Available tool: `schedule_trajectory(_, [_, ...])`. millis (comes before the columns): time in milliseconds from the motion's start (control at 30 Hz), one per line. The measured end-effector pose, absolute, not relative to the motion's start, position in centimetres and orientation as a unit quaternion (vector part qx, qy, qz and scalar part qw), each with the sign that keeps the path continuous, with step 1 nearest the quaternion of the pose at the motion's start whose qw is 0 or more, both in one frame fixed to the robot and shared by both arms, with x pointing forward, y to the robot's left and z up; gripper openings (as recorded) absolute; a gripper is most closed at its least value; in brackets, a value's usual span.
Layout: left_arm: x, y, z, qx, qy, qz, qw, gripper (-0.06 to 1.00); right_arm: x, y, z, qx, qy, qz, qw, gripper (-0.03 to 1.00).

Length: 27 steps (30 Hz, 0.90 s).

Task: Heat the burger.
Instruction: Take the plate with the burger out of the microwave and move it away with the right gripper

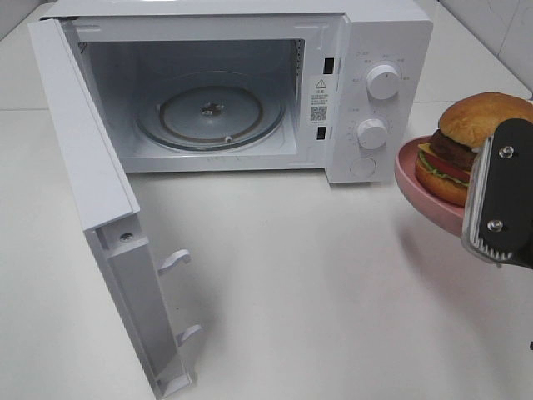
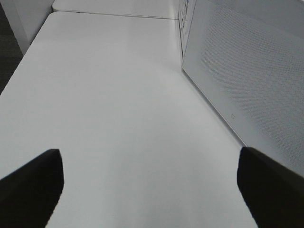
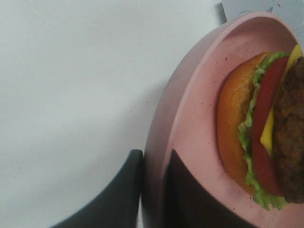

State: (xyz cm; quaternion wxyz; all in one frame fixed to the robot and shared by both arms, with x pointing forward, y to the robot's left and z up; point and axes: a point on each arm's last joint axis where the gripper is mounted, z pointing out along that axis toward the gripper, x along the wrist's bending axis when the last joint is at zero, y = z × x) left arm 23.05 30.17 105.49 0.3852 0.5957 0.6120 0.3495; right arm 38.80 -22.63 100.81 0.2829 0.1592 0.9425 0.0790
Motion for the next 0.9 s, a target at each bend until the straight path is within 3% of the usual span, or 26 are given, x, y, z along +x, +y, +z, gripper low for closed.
schedule_trajectory(500, [23.0, 30.2, 105.5, 0.596, 0.612, 0.350, 0.385, 0.90, 38.4, -23.7, 100.6, 0.258, 0.928, 0.042, 0.265, 0.07])
schedule_trajectory(900, [23.0, 30.2, 105.5, 0.596, 0.612, 0.350, 0.385, 0.90, 39.0, -25.5, 100.9, 0.421, 0.847, -0.003, 0.323, 0.08])
